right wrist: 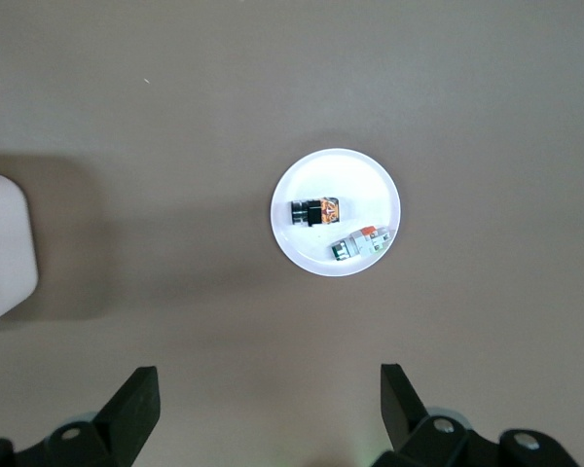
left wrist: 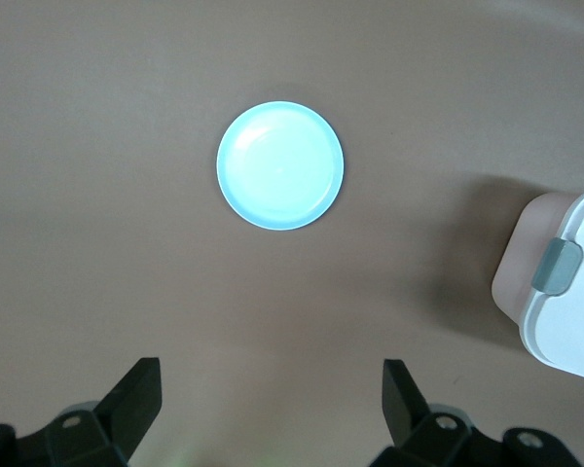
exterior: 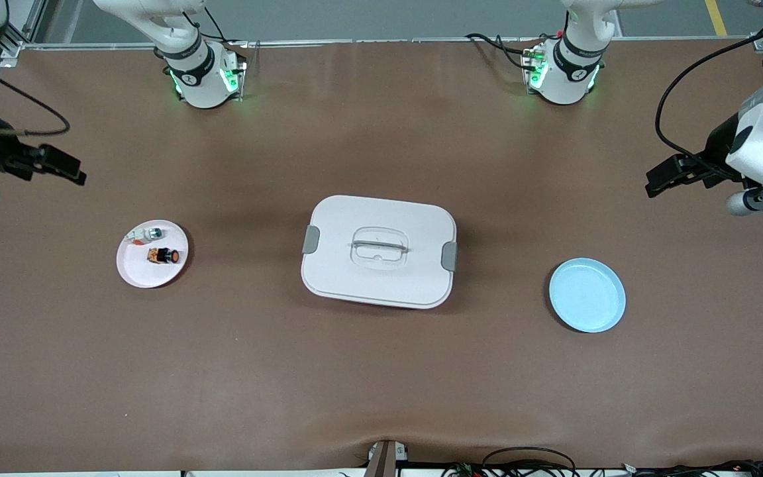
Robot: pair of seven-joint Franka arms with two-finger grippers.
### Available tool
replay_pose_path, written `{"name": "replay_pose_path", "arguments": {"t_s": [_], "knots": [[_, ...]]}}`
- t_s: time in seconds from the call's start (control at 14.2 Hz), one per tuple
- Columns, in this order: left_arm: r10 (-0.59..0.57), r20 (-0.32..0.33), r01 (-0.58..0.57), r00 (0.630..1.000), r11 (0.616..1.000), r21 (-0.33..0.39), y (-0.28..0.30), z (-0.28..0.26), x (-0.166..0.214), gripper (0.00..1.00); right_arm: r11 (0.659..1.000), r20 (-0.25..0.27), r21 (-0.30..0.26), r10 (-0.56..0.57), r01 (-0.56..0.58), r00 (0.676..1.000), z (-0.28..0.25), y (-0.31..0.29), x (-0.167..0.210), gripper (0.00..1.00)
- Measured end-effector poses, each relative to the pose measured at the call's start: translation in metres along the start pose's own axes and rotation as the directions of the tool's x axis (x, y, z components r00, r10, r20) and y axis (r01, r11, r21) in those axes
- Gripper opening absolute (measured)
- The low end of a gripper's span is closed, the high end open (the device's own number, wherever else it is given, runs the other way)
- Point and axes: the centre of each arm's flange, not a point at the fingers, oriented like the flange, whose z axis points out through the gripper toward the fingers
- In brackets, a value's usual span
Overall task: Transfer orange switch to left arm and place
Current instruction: 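Reach the right gripper down to the orange switch on the white plate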
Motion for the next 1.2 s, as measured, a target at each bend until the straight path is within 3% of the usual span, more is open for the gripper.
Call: {"name": "replay_pose_path", "arguments": {"t_s": [0.42,0.92,1.2], "knots": [[-0.001,0.027,0.001,1.000,1.000,0.002,0.000,0.017,0.009,1.00,0.999,0.071,-0.008,0.038,-0.037,0.997,0.084,0.019,0.049,1.00],[-0.005,0.030,0.005,1.000,1.000,0.001,-0.001,0.024,0.015,1.00,0.999,-0.003,0.010,0.048,-0.048,0.999,0.225,0.042,0.054,1.00],[-0.006,0.027,0.006,1.000,1.000,0.000,-0.001,0.025,0.015,1.00,0.994,-0.034,0.099,0.047,-0.044,0.998,0.286,0.041,0.050,1.00]]}}
